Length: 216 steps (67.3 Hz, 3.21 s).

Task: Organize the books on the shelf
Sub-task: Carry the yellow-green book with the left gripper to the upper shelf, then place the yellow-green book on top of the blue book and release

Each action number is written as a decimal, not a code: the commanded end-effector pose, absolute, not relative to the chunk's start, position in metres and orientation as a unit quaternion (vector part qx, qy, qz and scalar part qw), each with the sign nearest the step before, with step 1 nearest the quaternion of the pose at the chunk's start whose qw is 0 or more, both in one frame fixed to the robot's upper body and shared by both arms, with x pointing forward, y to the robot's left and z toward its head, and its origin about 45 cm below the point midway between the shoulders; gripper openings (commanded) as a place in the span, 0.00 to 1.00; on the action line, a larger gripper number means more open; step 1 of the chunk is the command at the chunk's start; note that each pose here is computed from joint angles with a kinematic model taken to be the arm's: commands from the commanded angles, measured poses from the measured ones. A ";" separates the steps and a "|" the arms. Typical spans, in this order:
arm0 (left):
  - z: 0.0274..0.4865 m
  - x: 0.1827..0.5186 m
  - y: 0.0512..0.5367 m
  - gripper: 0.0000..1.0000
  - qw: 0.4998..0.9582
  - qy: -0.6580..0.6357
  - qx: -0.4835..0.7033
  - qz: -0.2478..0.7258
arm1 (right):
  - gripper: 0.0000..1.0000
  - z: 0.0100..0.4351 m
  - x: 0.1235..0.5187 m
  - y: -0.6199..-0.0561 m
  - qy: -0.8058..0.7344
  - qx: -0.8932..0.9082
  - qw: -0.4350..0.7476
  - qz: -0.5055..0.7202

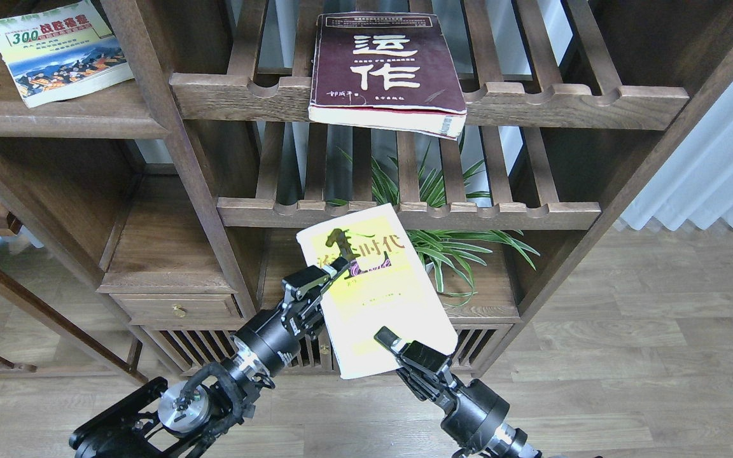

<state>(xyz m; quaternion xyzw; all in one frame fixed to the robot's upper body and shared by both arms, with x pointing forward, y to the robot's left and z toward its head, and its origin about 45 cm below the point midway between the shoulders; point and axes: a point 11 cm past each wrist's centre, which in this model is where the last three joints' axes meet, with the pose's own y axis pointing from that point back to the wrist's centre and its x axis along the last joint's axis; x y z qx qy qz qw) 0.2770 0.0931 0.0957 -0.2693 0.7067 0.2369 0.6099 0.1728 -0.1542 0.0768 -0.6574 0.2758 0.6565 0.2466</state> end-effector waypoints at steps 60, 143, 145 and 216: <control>0.135 0.267 0.328 0.01 0.730 0.580 0.010 0.363 | 0.99 0.049 0.197 -0.164 0.303 -0.660 0.203 0.657; 0.503 0.317 0.461 0.02 0.829 0.153 0.061 0.535 | 0.99 0.053 0.223 -0.161 0.298 -0.673 0.199 0.647; 0.506 0.317 0.464 0.02 0.827 0.149 0.057 0.538 | 0.99 0.054 0.223 -0.162 0.298 -0.674 0.199 0.646; 0.488 0.464 0.456 0.02 0.801 0.183 -0.109 0.559 | 0.99 0.050 0.216 -0.162 0.301 -0.666 0.202 0.652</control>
